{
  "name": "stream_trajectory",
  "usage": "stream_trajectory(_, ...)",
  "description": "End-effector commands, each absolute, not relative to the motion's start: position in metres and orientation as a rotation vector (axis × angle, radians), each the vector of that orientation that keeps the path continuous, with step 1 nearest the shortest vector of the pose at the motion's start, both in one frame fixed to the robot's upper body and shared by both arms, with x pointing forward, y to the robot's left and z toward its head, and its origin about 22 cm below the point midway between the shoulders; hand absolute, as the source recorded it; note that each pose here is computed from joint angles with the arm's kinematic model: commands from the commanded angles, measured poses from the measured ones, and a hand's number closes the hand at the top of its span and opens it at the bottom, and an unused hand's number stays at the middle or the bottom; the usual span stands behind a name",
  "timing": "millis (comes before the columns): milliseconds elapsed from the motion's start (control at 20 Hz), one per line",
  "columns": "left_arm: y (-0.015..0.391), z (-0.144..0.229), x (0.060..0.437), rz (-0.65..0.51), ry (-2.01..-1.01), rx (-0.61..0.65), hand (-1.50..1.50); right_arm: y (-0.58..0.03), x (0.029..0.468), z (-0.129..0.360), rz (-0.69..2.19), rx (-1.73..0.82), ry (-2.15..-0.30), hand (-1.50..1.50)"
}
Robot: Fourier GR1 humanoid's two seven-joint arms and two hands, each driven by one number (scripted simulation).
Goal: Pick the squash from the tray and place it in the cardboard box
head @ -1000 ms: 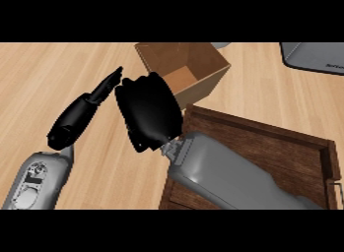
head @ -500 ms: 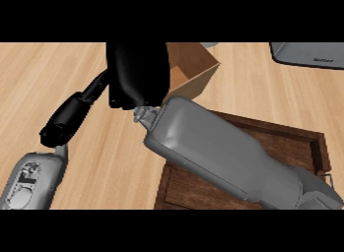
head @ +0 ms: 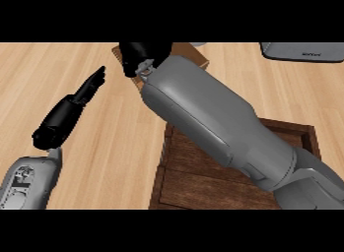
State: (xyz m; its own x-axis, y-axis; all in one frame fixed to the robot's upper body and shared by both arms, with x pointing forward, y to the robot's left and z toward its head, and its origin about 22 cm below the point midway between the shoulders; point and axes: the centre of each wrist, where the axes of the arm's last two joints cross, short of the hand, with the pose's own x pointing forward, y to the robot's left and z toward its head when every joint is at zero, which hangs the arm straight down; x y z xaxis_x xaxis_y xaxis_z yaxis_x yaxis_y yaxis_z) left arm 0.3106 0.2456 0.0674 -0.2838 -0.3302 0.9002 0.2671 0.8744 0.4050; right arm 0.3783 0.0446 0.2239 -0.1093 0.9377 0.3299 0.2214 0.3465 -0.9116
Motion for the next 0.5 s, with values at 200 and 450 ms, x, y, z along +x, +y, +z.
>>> stream_trajectory(200, 0.251, 0.066, 0.305, -0.559, -1.765, 0.060, 0.00, 0.014, 0.422, 0.204, 1.079, -0.901, -1.277, 1.50)
stream_trajectory(450, 0.246, 0.068, 0.299, -0.561, -1.775, 0.058, 0.00, -0.005, 0.435, 0.179, 1.210, -0.846, -1.113, 1.50)
